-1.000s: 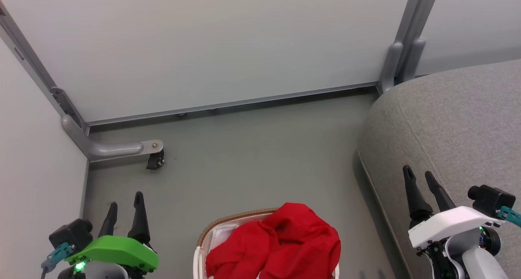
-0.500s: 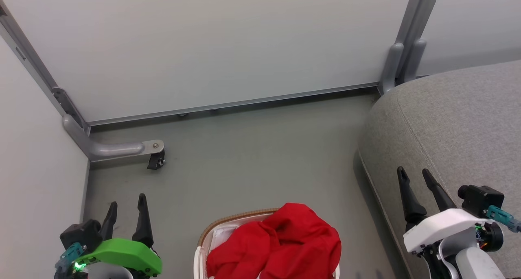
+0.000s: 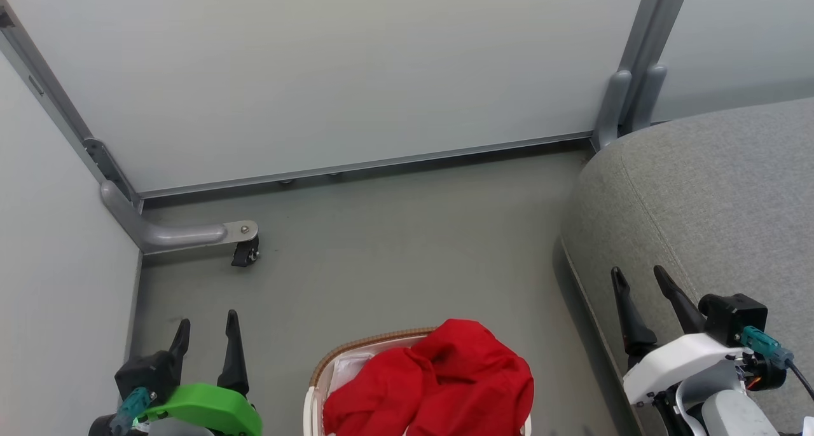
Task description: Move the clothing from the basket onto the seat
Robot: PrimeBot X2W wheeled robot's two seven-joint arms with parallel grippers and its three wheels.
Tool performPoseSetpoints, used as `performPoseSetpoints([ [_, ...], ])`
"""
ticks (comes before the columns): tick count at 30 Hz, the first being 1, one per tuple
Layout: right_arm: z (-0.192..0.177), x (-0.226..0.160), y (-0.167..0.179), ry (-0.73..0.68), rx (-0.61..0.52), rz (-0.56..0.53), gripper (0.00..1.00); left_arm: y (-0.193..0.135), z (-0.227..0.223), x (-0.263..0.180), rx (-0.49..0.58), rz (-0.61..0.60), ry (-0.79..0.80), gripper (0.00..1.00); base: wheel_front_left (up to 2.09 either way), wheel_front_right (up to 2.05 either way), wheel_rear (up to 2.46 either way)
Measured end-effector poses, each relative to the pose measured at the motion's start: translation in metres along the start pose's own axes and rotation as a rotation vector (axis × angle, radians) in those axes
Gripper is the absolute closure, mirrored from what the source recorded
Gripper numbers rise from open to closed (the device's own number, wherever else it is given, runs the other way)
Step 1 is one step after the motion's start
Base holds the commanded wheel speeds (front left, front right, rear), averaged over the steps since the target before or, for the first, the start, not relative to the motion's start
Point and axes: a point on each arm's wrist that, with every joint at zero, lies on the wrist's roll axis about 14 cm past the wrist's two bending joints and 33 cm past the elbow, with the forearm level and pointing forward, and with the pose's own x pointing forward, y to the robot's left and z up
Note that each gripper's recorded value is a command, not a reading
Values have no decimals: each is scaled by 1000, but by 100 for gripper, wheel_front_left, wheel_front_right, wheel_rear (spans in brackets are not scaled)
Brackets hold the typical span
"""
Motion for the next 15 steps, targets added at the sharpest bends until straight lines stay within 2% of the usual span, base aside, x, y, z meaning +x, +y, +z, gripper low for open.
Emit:
performPoseSetpoints([
  [15, -4, -4, 0, 3, -111, 8, 0, -6, 1, -2, 91, -29, -24, 0, 0, 0, 0],
])
